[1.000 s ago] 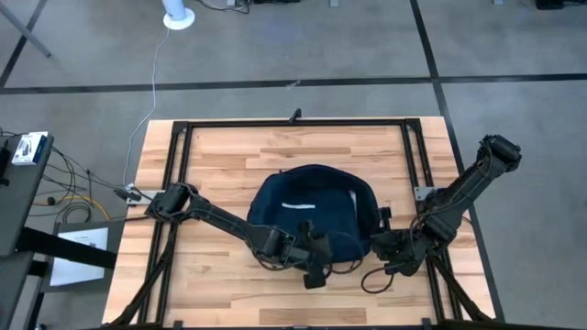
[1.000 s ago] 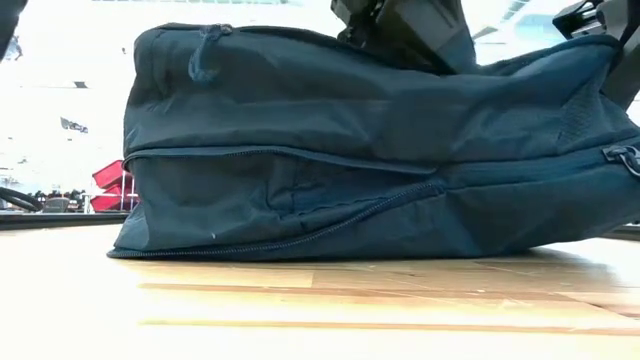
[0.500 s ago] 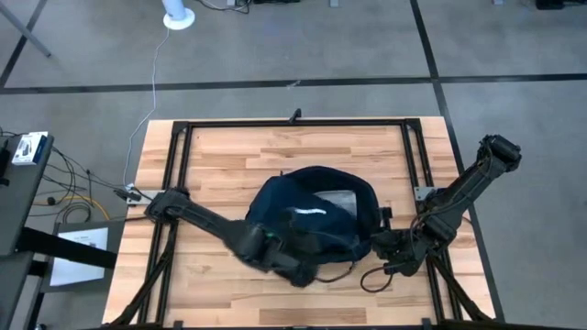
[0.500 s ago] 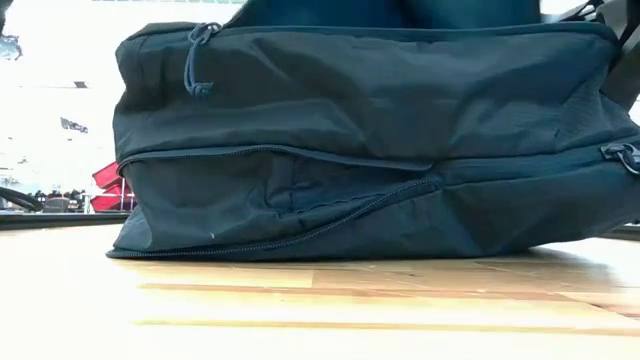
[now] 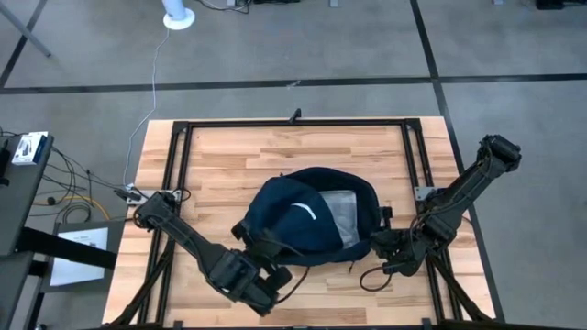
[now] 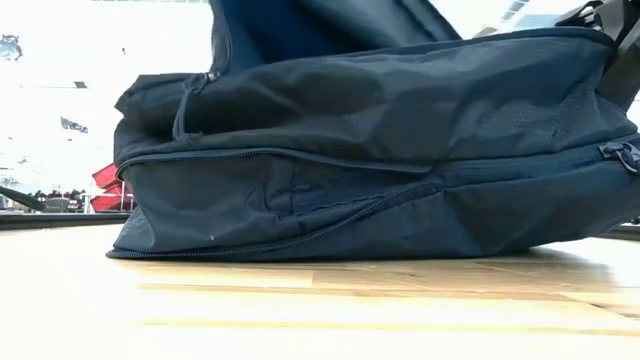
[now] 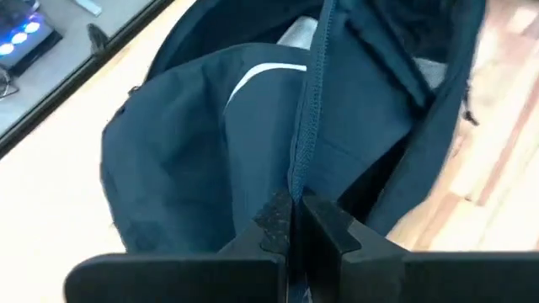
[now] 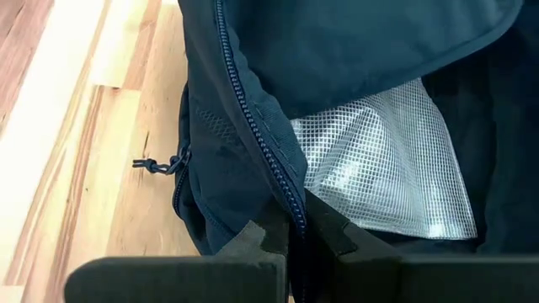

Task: Unpack backpack
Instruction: Remove the black headset from the blue backpack

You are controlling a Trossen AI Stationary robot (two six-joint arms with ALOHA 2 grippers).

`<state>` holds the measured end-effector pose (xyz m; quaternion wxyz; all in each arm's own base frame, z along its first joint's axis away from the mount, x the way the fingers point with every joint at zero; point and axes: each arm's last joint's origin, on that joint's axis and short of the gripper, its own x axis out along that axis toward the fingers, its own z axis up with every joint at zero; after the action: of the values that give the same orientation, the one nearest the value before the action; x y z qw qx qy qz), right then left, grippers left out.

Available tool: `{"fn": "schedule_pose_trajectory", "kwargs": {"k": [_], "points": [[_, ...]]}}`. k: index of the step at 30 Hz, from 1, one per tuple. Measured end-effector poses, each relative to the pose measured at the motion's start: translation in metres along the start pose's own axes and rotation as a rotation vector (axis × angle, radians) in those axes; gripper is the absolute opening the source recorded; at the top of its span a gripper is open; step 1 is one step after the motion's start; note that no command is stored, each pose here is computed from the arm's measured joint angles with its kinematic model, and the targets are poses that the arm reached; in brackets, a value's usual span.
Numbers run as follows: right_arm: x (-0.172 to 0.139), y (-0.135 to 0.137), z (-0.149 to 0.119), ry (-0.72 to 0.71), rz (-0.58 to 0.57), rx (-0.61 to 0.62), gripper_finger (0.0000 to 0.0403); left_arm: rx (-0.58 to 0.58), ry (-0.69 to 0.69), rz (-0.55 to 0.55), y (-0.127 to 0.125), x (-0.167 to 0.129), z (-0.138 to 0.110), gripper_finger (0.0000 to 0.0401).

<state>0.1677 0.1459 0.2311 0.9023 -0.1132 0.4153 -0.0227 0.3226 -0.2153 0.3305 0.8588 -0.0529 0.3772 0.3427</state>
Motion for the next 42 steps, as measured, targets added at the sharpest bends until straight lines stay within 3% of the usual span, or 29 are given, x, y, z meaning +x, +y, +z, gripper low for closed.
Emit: {"fn": "schedule_pose_trajectory", "kwargs": {"k": [4, 10, 16, 21, 26, 32, 37, 42], "points": [[0.0, 0.001, 0.0, -0.005, 0.003, -0.008, 0.0, 0.019, 0.017, 0.037, -0.001, 0.009, -0.01, 0.0001], [0.0, 0.001, 0.0, -0.005, 0.005, -0.014, 0.0, 0.126, 0.075, 0.047, 0.007, 0.022, 0.002, 0.0], [0.0, 0.001, 0.001, -0.012, 0.008, -0.034, 0.0, 0.216, 0.083, 0.045, 0.044, 0.033, 0.037, 0.0], [0.0, 0.001, 0.001, -0.013, 0.008, -0.033, 0.0, 0.206, -0.016, -0.018, 0.078, 0.029, 0.041, 0.0], [0.0, 0.0, 0.002, -0.013, 0.006, -0.028, 0.0, 0.057, -0.098, -0.08, 0.133, 0.016, 0.014, 0.0], [0.004, -0.005, 0.004, -0.007, -0.017, 0.039, 0.0, -0.119, -0.175, -0.226, 0.179, 0.012, -0.041, 0.0], [0.007, -0.011, 0.006, -0.001, -0.036, 0.073, 0.0, -0.242, -0.219, -0.29, 0.2, 0.031, -0.08, 0.0014], [0.012, -0.018, 0.009, 0.012, -0.054, 0.143, 0.0, -0.337, -0.238, -0.361, 0.198, 0.051, -0.096, 0.0058]]}}
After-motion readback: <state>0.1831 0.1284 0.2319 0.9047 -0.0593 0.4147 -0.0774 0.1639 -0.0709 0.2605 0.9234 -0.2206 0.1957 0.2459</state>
